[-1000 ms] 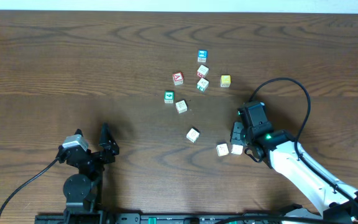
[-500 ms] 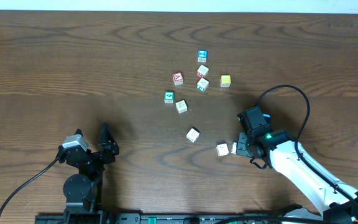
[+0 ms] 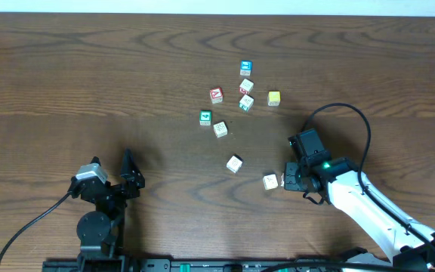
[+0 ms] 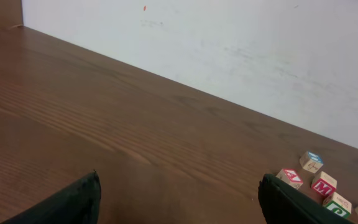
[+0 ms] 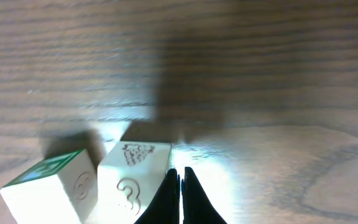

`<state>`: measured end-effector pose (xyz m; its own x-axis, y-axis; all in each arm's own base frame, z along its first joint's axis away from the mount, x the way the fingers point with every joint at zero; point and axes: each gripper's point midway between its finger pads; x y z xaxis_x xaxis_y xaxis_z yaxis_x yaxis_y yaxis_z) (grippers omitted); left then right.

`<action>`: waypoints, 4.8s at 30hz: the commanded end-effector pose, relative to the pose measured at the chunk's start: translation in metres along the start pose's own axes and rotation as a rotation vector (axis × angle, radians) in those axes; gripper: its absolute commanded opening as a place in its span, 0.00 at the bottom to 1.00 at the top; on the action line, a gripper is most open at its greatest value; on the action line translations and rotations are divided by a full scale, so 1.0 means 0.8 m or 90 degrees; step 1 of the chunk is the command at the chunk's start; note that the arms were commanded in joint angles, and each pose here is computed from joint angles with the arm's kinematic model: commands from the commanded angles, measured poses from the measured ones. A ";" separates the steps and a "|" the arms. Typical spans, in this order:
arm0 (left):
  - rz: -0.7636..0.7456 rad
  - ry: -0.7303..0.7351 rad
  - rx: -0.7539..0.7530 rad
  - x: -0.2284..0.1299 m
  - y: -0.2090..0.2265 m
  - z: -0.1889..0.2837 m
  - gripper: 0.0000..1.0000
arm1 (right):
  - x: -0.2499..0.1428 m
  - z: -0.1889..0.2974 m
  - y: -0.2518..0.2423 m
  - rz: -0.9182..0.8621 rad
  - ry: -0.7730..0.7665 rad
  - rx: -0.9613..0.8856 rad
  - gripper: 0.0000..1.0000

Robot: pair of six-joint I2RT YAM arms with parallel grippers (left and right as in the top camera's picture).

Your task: Lift 5 blocks

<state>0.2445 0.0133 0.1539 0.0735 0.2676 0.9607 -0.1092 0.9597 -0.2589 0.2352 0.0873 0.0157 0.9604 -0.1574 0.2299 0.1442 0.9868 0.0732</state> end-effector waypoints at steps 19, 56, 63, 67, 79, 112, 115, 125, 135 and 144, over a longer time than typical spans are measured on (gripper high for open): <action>-0.008 0.034 0.022 -0.021 0.010 -0.001 0.82 | -0.014 0.005 0.027 0.070 0.048 0.084 0.01; -0.008 0.034 0.022 -0.021 0.010 -0.001 0.81 | 0.093 0.085 0.155 0.325 -0.159 0.217 0.72; -0.008 0.034 0.022 -0.021 0.010 -0.001 0.81 | 0.060 0.033 0.188 0.392 -0.097 0.203 0.73; -0.008 0.034 0.022 -0.021 0.010 -0.001 0.81 | 0.044 0.011 0.192 0.411 -0.062 0.194 0.70; -0.008 0.034 0.022 -0.021 0.010 -0.001 0.81 | -0.006 0.009 0.206 0.513 0.001 0.228 0.71; -0.008 0.034 0.022 -0.021 0.010 -0.001 0.82 | 0.007 -0.004 0.211 0.521 -0.029 0.211 0.45; -0.008 0.034 0.022 -0.021 0.010 -0.001 0.81 | 0.007 -0.004 0.211 0.521 -0.028 0.211 0.42; -0.008 0.034 0.022 -0.021 0.010 -0.001 0.82 | 0.007 -0.004 0.211 0.521 -0.028 0.211 0.50; -0.008 0.034 0.022 -0.021 0.010 -0.001 0.81 | 0.007 -0.005 0.210 0.524 -0.027 0.210 0.47; -0.008 0.034 0.022 -0.021 0.010 -0.001 0.81 | 0.007 -0.005 0.211 0.524 -0.029 0.211 0.47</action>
<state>0.2445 0.0133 0.1539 0.0735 0.2676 0.9607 -0.1092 0.9597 -0.2589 0.2628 0.2482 0.0233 0.7286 0.5829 0.3596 -0.6615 0.7351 0.1487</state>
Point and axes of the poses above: each gripper's point midway between its finger pads, its own z axis back along the fingers, its own y axis along the line the jaws close on, x = y × z, and after that the axes turned 4 degrees about -z, right-handed
